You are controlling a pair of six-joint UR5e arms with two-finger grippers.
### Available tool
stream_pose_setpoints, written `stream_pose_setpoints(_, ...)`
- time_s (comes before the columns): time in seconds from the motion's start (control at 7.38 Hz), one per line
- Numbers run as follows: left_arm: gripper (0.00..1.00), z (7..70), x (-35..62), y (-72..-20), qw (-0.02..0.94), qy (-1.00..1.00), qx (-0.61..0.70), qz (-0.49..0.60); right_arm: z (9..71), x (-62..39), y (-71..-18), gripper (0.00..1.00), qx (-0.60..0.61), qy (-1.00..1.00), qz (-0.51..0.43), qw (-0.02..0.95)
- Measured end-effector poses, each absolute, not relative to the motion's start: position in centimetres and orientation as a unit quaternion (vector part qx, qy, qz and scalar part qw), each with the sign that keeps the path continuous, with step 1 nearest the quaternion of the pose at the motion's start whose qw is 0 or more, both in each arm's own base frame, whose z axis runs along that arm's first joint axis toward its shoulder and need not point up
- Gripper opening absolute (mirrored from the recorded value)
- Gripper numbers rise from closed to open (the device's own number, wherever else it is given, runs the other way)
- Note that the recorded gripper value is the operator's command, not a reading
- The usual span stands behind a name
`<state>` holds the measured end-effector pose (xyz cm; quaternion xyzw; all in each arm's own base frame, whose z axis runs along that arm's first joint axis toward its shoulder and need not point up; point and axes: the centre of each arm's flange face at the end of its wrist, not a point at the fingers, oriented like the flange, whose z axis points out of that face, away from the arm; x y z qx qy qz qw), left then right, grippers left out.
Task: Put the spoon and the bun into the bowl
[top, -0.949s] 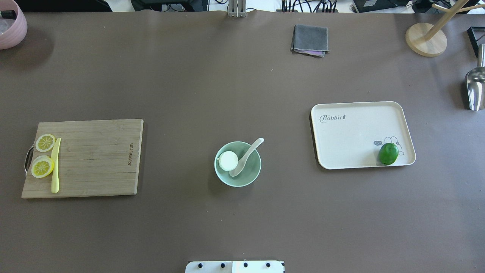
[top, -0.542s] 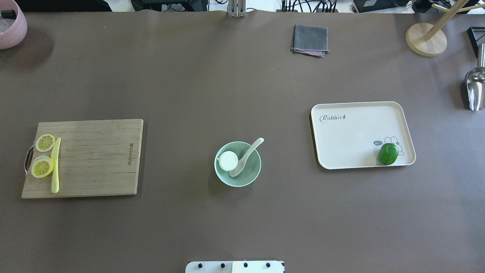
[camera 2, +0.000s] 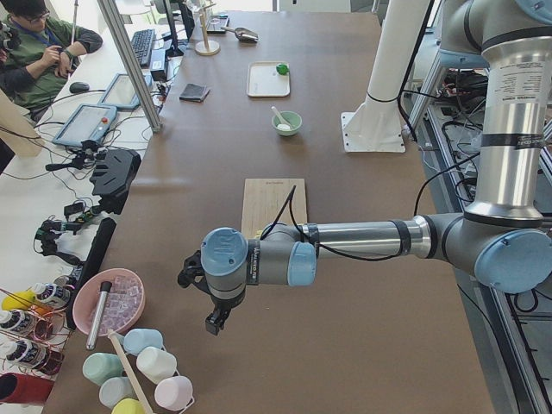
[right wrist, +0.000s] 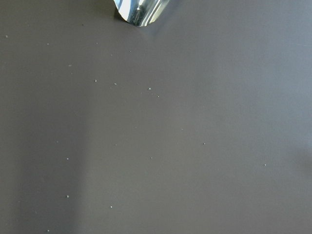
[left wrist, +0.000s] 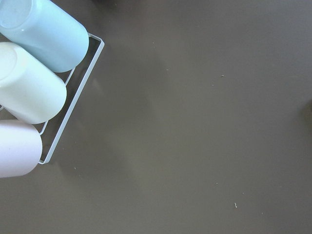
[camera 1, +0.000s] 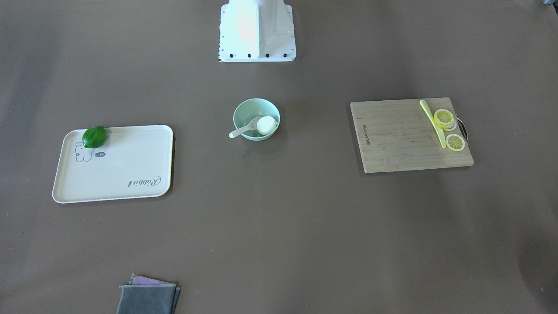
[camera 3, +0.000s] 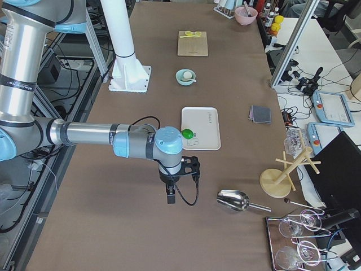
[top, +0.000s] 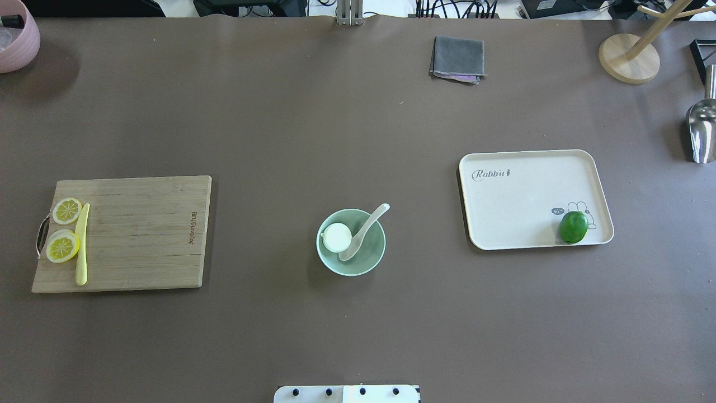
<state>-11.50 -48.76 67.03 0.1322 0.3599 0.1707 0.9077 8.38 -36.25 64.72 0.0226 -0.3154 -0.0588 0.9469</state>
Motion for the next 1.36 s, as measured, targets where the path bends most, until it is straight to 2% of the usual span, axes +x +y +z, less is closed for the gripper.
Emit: stream_pose_setpoints(1.36, 0.98, 66.7, -11.4, -48.5, 0.906, 0.36, 0.139, 0.175, 67.6, 7.6, -35.5, 1.0, -0.007, -0.359, -0.046, 0.932)
